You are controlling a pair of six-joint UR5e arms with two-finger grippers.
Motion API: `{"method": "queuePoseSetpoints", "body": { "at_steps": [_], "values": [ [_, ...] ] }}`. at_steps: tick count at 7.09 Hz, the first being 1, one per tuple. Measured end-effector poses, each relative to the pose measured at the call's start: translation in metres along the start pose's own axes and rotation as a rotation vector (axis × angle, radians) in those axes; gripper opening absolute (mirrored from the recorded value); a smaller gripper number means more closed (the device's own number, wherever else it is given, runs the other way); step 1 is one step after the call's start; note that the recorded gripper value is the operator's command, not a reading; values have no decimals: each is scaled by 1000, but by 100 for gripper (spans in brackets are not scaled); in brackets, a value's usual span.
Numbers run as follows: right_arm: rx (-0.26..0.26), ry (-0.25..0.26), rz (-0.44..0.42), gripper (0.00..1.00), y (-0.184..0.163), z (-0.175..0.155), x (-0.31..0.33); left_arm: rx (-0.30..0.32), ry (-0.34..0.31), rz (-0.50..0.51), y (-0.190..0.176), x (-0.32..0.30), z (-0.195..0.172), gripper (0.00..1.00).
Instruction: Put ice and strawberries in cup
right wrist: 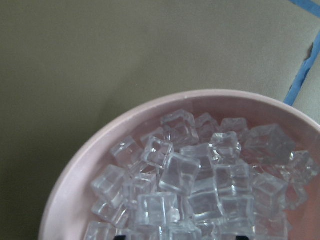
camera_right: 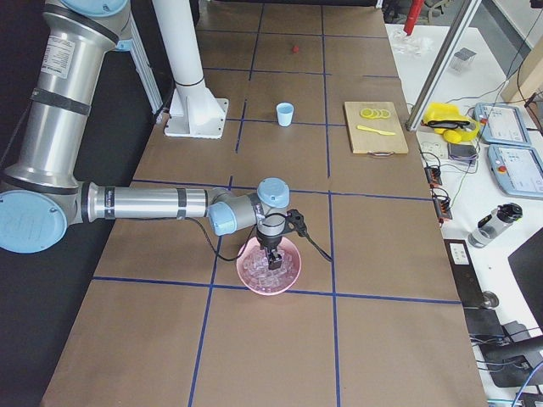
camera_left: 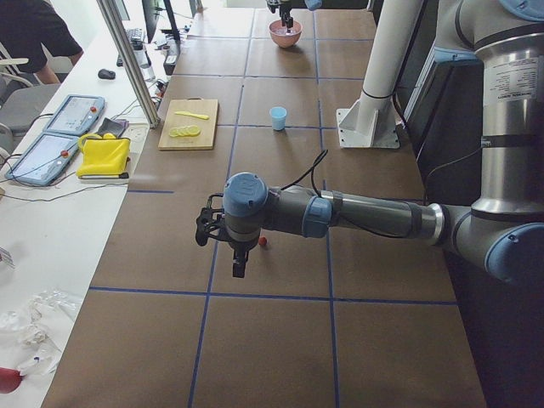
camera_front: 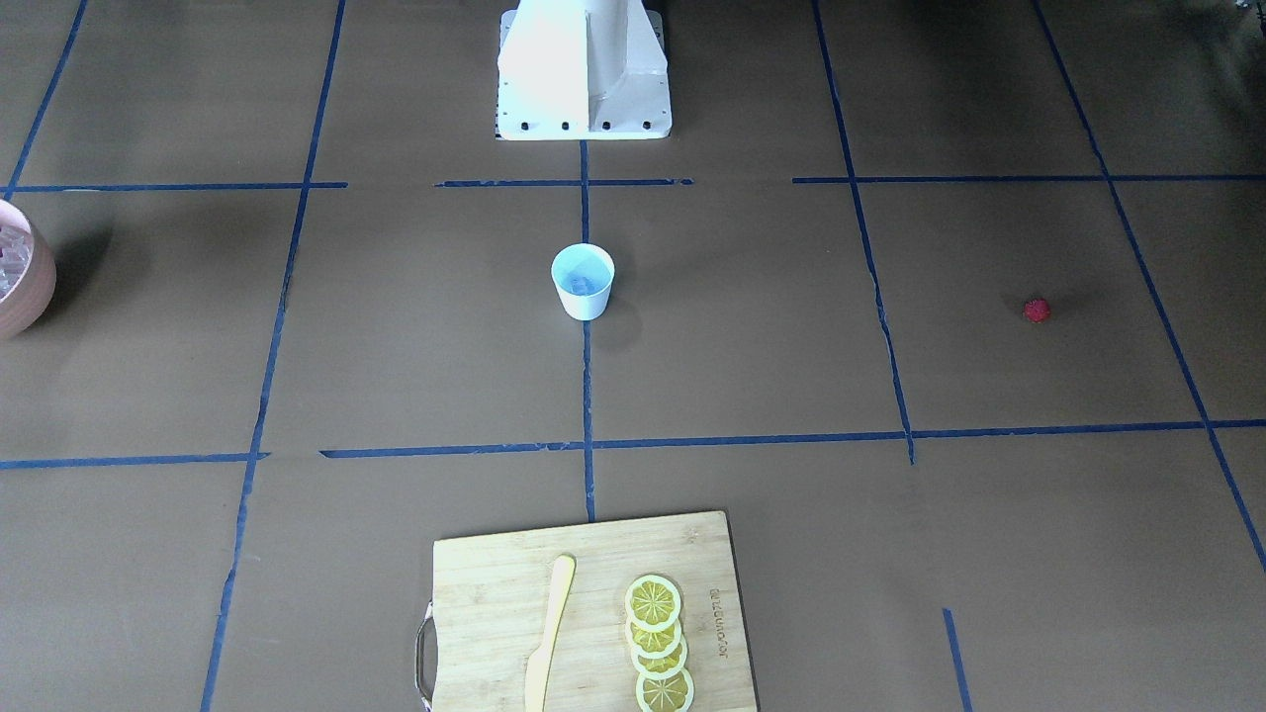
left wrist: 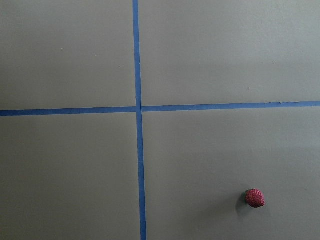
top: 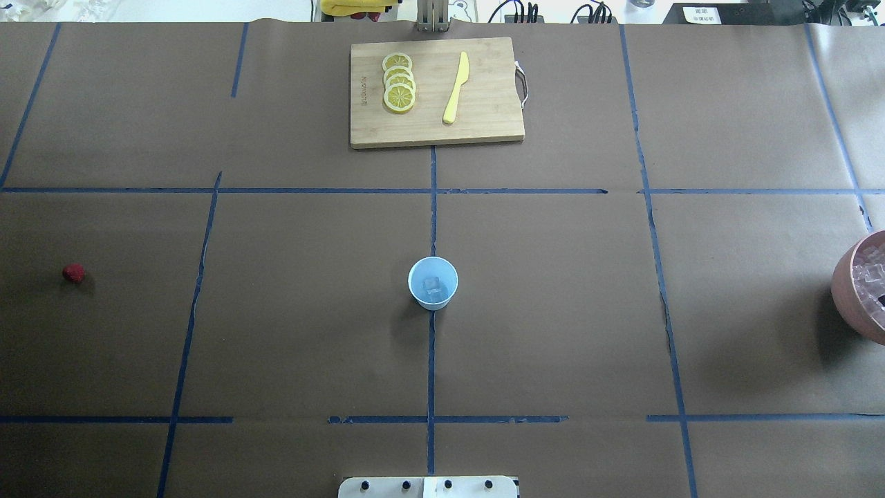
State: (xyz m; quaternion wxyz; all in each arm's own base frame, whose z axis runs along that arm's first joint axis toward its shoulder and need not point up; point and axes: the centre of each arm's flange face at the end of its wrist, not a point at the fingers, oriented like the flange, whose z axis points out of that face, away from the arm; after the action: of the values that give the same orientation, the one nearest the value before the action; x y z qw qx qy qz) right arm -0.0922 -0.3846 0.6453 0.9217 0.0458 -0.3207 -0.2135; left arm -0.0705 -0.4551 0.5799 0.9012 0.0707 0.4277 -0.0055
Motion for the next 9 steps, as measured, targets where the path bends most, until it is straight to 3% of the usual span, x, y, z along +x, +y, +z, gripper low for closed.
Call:
{"method": "queuePoseSetpoints", "body": {
  "at_steps": [2, 7, 9],
  "values": [
    [-13, -2, -6, 65, 2, 4, -2, 0, 0, 0, 0, 0, 0, 100],
    [-25, -2, -8, 65, 7, 7, -1, 2, 1, 2, 0, 1, -1, 100],
    [-26, -2, -7, 58, 7, 7, -1, 2, 2, 2, 0, 1, -1, 100]
  ]
}}
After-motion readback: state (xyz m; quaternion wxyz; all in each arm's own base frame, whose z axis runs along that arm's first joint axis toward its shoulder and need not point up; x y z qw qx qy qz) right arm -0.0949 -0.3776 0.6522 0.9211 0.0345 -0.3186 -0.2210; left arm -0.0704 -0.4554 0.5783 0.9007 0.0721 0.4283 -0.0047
